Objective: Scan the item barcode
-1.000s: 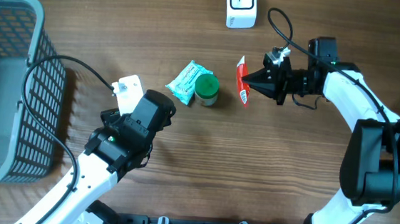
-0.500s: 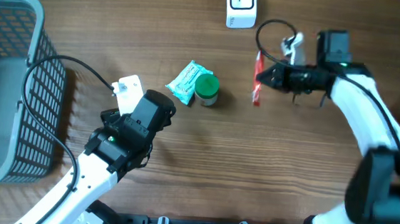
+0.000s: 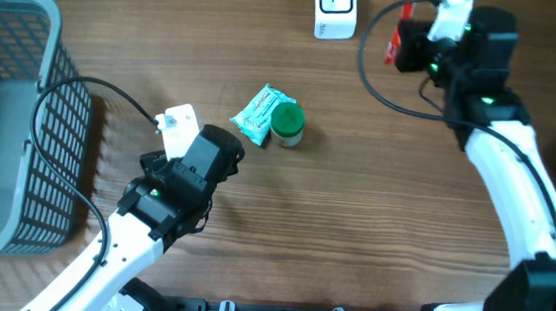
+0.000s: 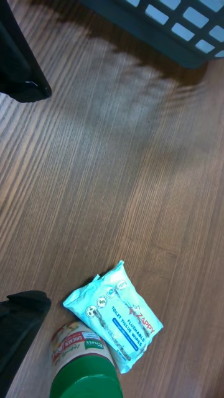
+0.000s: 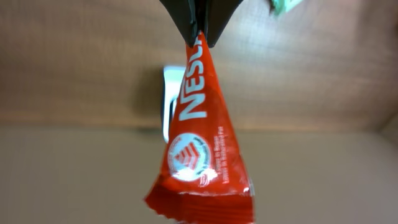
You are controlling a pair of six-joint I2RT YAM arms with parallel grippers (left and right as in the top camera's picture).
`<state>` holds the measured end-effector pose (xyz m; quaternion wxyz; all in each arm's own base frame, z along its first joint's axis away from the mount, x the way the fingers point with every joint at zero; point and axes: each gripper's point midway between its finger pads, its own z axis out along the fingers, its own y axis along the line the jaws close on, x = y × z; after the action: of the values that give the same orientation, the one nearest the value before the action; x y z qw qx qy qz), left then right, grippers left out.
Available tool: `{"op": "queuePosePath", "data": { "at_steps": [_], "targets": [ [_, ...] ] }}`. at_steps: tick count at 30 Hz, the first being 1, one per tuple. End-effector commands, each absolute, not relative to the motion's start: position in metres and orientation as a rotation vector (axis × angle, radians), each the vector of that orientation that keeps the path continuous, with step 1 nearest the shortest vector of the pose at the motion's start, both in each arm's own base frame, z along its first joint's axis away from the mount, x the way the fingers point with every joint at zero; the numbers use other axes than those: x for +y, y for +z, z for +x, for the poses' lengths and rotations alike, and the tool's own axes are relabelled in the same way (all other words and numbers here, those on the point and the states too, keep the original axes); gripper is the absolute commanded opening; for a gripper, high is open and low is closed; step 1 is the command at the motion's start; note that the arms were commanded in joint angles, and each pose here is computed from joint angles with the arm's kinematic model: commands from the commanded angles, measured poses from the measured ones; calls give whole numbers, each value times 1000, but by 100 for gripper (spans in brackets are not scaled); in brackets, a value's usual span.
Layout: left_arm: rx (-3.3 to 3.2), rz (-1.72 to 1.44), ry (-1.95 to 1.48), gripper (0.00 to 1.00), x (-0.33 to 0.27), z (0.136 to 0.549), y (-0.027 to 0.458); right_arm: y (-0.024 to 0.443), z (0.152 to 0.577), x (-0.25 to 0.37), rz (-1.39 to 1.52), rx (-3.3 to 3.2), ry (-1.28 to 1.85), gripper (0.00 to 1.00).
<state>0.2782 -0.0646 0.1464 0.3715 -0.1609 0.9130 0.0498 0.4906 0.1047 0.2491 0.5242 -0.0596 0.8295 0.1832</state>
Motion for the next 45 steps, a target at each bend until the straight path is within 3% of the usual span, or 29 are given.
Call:
{"op": "queuePosePath", "data": {
  "at_steps": [1, 12, 17, 24, 30, 33, 38, 45],
  "targets": [
    [2328, -406, 148, 100, -63, 279, 148, 232, 517, 115, -115, 1955, 322, 5],
    [2328, -406, 148, 100, -63, 279, 148, 198, 655, 168, -86, 1914, 276, 5],
    [2328, -406, 148, 100, -63, 279, 148, 167, 673, 181, -75, 1934, 273, 4],
    [2328, -406, 148, 100, -63, 279, 148, 187, 672, 159, -15, 1975, 215, 5],
    [2328, -406, 148, 100, -63, 279, 148, 225, 646, 43, 183, 2094, 68, 4],
    [2328, -406, 148, 100, -63, 279, 148, 221, 620, -60, 380, 2168, -93, 4],
    [2328, -406, 148, 100, -63, 279, 148, 165, 550, -238, 767, 2295, -285, 4],
    [2328, -406, 148, 100, -63, 279, 148, 75, 487, -307, 1054, 2449, -142, 4]
  ]
}}
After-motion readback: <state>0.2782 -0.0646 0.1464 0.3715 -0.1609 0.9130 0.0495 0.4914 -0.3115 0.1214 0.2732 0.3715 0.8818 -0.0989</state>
